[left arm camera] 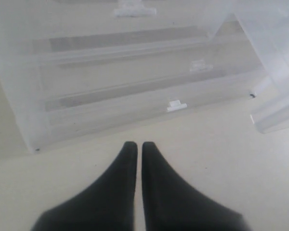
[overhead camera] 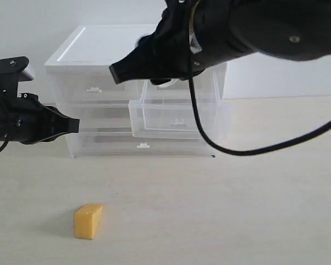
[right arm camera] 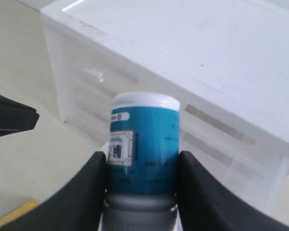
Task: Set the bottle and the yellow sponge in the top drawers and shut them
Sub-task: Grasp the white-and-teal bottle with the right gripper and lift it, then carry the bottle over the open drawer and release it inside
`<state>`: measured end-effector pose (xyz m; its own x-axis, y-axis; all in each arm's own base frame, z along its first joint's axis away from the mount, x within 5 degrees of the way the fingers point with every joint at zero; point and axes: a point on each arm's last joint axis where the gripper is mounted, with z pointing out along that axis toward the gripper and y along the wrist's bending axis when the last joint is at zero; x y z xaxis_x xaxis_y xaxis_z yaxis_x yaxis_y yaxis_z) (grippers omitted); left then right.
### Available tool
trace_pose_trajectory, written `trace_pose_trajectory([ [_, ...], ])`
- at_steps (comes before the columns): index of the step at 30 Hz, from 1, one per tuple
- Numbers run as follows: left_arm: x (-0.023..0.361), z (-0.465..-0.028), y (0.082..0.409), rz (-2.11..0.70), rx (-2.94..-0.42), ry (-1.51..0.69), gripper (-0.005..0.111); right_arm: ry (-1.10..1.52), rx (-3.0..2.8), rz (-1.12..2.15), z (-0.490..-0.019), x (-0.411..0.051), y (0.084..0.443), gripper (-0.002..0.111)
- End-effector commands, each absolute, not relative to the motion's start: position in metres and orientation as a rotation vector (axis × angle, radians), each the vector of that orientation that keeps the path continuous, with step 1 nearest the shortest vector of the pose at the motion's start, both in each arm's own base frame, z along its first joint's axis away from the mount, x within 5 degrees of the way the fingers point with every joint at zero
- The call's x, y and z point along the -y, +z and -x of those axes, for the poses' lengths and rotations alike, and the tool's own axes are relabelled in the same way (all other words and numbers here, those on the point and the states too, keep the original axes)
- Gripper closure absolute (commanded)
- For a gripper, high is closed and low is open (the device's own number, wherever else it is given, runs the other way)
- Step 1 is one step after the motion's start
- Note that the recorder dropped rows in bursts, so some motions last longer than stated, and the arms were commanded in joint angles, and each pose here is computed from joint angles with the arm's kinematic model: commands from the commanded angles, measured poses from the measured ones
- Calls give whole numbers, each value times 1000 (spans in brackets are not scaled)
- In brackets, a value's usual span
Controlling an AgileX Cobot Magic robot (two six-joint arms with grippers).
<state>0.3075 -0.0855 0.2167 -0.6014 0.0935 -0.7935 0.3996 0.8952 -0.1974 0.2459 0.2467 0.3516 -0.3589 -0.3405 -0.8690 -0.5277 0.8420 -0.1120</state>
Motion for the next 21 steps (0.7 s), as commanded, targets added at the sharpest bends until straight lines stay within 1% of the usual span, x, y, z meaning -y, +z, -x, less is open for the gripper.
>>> trace_pose_trajectory([
  [1,87,-305,220,-347,-2182,-482,103,143,-1983,712,-257,-235,364,108],
  [9,88,-305,221,-365,-2176,-497,103,-96,-2026,886,-292,-225,339,108],
  [21,89,-304,221,-381,-2171,-504,103,-64,-2008,880,-325,-227,321,108],
])
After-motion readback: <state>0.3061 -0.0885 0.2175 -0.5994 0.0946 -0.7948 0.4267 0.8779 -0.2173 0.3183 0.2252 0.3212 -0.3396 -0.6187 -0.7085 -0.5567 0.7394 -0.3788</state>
